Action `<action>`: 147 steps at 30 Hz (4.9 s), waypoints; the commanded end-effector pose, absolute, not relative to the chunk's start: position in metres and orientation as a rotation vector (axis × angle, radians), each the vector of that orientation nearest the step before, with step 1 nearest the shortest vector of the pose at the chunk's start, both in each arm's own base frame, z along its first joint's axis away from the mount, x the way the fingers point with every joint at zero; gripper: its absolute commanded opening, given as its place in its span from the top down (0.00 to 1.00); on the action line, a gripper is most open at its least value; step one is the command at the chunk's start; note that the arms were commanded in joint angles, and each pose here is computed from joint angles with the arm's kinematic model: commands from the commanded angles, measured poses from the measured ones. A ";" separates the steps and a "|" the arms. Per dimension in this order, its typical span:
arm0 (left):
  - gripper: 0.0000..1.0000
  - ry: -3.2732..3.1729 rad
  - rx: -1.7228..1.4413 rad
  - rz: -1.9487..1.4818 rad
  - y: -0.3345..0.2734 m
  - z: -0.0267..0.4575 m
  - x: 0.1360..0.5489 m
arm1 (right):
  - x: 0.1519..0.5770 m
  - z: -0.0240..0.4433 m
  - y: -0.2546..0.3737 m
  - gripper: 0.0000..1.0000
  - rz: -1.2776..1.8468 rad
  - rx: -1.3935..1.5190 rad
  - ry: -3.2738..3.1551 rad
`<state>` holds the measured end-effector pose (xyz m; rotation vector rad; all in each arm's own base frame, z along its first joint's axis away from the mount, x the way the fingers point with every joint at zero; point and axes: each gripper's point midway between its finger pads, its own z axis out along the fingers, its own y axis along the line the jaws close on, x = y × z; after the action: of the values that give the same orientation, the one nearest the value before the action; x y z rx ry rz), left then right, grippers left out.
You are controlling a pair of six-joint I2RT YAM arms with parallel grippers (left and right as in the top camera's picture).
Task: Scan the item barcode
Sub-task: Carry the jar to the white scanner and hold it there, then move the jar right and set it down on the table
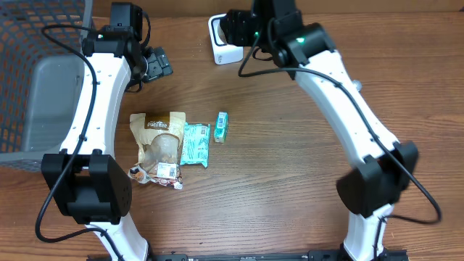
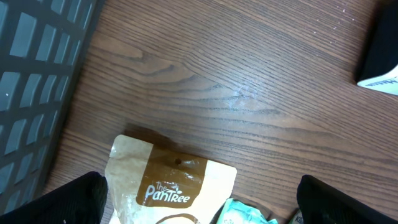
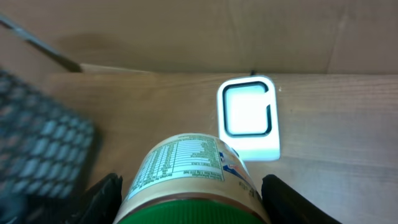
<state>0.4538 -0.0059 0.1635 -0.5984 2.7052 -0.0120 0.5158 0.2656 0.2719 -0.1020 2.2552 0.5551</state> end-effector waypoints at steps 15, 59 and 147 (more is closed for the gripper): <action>0.00 2.672 -0.605 -0.033 -0.007 0.176 0.457 | 0.630 0.209 0.289 0.80 0.470 -0.043 1.916; 0.00 2.672 -0.606 -0.033 -0.007 0.176 0.457 | 0.659 0.274 0.273 0.88 0.341 -0.055 1.523; 0.00 2.672 -0.606 -0.033 -0.007 0.176 0.457 | 0.408 0.060 0.183 0.96 0.063 0.290 2.966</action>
<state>0.4539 -0.0059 0.1635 -0.5984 2.7048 -0.0121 0.4111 0.1935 0.0623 0.2531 2.9654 0.1212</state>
